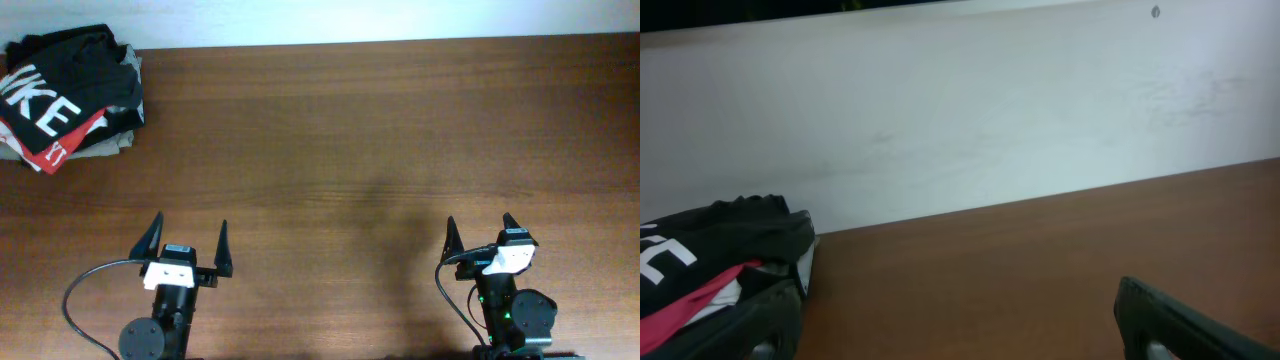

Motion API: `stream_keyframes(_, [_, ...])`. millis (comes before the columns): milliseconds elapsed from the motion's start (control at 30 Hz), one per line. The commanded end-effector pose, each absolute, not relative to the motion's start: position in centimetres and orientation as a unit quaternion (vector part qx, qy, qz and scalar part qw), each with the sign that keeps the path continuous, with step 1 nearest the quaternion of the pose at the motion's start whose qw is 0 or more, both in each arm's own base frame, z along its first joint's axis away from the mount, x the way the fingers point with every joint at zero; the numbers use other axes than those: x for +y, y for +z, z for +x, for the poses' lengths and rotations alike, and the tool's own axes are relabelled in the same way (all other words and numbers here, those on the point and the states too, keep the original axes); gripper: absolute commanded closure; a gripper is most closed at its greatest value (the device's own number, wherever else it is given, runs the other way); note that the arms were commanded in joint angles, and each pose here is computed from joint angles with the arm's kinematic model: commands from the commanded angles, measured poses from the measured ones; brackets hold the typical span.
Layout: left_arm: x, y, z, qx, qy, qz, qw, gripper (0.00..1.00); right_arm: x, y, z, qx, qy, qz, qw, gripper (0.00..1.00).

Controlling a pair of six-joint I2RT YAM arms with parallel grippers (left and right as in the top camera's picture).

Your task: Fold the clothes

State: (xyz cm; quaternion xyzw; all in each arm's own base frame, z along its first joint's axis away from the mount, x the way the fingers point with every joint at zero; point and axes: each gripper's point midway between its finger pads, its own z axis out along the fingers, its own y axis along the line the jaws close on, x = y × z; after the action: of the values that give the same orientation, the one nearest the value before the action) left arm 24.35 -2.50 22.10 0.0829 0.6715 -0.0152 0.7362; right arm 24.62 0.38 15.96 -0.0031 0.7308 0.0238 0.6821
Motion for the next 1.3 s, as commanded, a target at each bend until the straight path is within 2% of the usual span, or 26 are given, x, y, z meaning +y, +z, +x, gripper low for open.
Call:
stream_keyframes(0, [-0.7, 21.5, 24.2, 0.663, -0.018, 0.007, 0.748, 0.01, 0.5, 15.8, 24.6, 0.731, 0.025, -0.005, 0.681, 0.01])
stream_keyframes(167, [-0.5, 19.3, 24.6, 0.682, -0.015, 0.003, 0.731, 0.01, 0.5, 15.8, 24.6, 0.731, 0.025, -0.005, 0.681, 0.01])
stream_keyframes(300, [-0.4, 15.6, 24.6, 0.736, -0.012, 0.000, 0.677, 0.01, 0.5, 15.8, 24.6, 0.731, 0.025, -0.005, 0.681, 0.01])
stream_keyframes(1267, [-0.4, 15.5, 24.6, 0.736, -0.012, -0.001, 0.677, 0.01, 0.5, 15.8, 24.6, 0.731, 0.025, -0.005, 0.681, 0.01])
